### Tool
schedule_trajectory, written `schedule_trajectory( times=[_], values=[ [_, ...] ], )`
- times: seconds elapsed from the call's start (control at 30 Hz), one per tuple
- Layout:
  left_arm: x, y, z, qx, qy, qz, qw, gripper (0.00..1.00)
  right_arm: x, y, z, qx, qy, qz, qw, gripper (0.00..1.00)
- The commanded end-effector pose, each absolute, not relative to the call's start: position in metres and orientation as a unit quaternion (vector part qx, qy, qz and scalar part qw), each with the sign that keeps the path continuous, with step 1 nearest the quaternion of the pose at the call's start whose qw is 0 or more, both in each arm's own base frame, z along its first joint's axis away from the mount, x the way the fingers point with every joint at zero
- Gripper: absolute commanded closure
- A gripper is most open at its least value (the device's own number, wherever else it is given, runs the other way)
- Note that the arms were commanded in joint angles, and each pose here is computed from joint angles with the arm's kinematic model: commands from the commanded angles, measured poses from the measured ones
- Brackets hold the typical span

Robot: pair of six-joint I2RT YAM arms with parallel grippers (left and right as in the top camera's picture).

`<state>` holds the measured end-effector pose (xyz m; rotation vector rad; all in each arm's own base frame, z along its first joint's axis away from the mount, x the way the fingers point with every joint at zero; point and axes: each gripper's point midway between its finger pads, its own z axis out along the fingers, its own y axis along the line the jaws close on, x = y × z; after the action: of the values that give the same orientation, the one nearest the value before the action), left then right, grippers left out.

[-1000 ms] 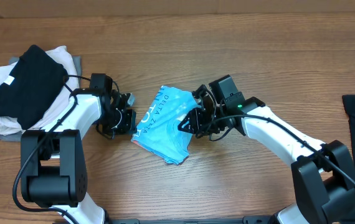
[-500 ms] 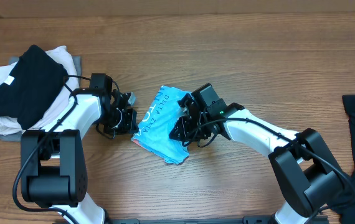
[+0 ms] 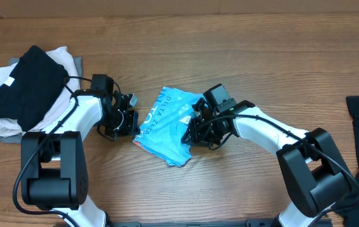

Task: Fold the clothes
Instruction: 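Hold the bundle with both grippers and press its sides inward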

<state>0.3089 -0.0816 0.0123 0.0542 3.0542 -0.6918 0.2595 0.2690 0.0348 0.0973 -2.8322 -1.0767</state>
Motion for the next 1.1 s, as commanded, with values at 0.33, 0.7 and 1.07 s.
schedule_trajectory(
  times=[0.33, 0.7, 1.07],
  values=[
    [0.309, -0.084, 0.015, 0.027, 0.972, -0.232, 0.013, 0.95, 0.254, 0.298, 0.034, 0.062, -0.923, -0.375, 0.049, 0.78],
    [0.308, -0.084, 0.015, 0.027, 0.972, -0.232, 0.012, 0.95, 0.258, 0.282, 0.039, 0.042, -0.924, -0.376, 0.059, 0.92],
    [0.309, -0.084, 0.015, 0.027, 0.972, -0.232, 0.014, 0.95, 0.269, 0.249, 0.039, -0.005, -0.93, -0.36, 0.067, 0.68]
  ],
)
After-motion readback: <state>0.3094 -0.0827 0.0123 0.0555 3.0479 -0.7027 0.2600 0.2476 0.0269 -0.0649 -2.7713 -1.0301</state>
